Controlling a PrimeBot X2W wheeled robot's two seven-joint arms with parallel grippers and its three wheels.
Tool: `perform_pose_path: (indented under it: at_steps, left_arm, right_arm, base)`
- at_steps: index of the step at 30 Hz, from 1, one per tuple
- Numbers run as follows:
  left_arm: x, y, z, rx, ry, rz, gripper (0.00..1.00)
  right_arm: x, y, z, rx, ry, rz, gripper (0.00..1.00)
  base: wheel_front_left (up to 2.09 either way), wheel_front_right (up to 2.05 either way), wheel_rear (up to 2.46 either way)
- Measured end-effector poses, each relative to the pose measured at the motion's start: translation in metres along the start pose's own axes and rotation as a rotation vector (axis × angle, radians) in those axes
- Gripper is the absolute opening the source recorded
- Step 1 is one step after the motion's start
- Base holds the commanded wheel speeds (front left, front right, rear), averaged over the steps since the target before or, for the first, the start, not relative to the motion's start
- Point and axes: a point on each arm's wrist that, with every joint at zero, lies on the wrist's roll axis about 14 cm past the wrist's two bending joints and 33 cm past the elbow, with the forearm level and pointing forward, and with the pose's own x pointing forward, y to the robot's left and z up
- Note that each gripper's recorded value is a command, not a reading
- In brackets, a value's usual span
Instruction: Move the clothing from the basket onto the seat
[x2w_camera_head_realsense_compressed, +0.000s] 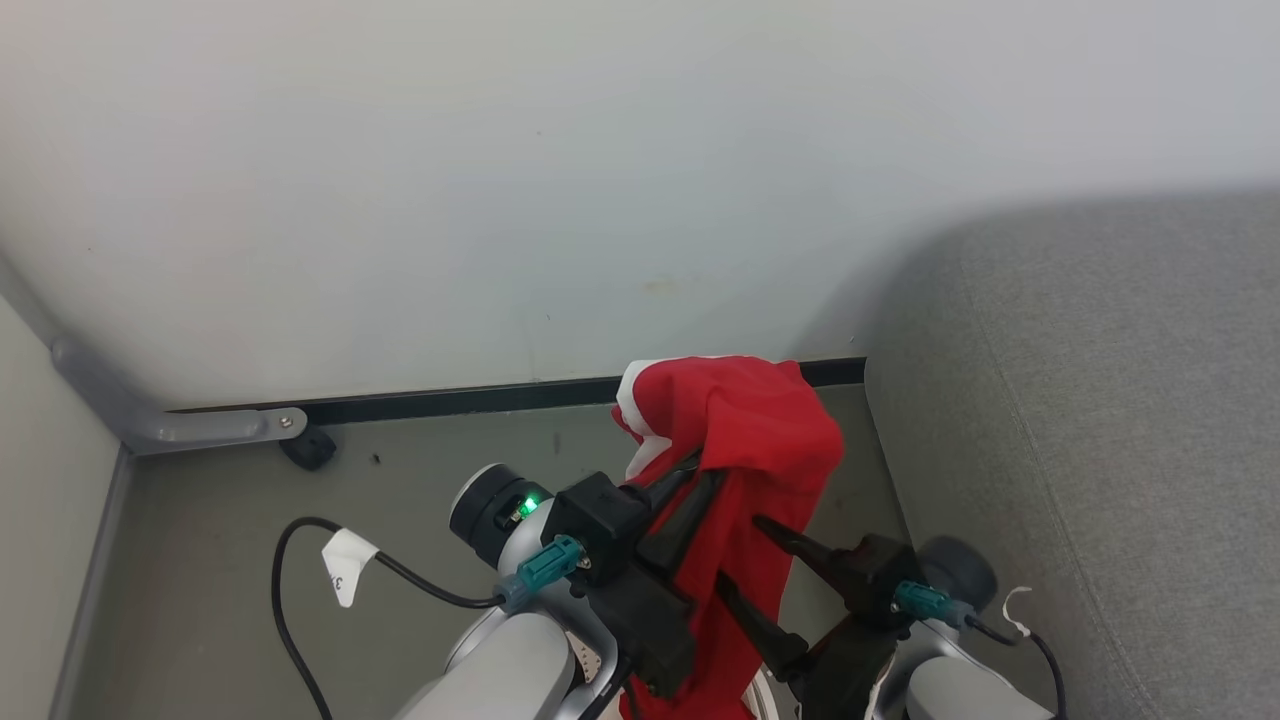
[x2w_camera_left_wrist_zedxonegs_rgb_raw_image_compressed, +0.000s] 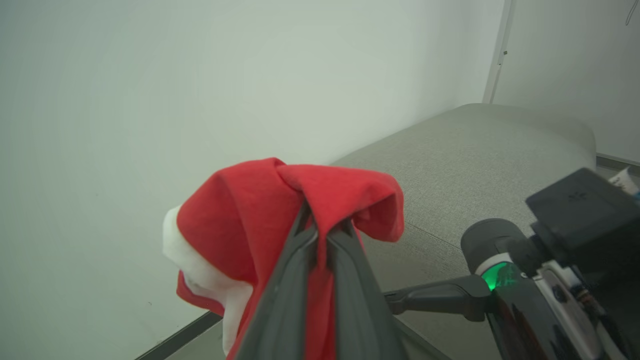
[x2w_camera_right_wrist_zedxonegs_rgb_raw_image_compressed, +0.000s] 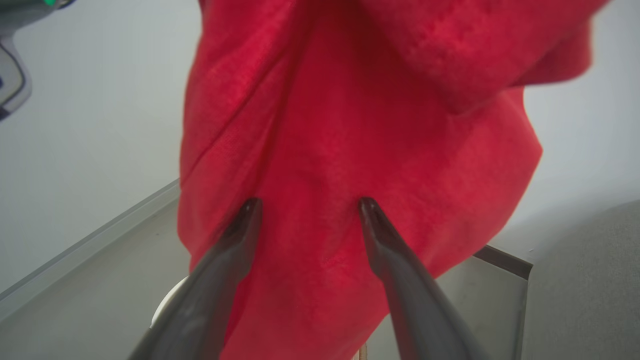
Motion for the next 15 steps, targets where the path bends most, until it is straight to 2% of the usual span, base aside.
perform_pose_path:
  at_steps: [8,9,10,11,12,14,15]
  left_arm:
    - [0.003,-0.002,0.004,0.002,-0.006,-0.008,0.0]
    - [0.002,-0.002,0.004,0.0,-0.006,-0.007,0.0]
    - [0.002,-0.002,0.004,-0.001,-0.006,-0.005,0.0]
    - [0.002,-0.001,0.004,0.0,-0.006,-0.003,0.0]
    - [0.002,-0.001,0.004,0.0,-0.006,0.001,0.0]
    - [0.003,0.0,0.006,-0.002,-0.01,0.001,0.0]
    - [0.004,0.001,0.007,-0.007,-0.012,0.003,0.0]
  right_arm:
    - [0.019,0.005,0.003,-0.036,0.042,0.049,1.0]
    - [0.021,0.007,0.004,-0.04,0.046,0.058,0.81]
    - [0.023,0.008,0.004,-0.044,0.05,0.064,0.81]
    - [0.025,0.009,0.004,-0.047,0.052,0.069,0.6]
    - [0.026,0.009,0.005,-0.052,0.053,0.075,0.45]
    - [0.029,0.01,0.007,-0.055,0.052,0.083,0.31]
    - [0.031,0.01,0.008,-0.057,0.053,0.086,0.0]
  base:
    - [0.0,0.0,0.0]
    - [0.0,0.0,0.0]
    - [0.0,0.0,0.0]
    - [0.0,0.0,0.0]
    - [0.0,0.0,0.0]
    - [0.0,0.0,0.0]
    - [0.0,0.0,0.0]
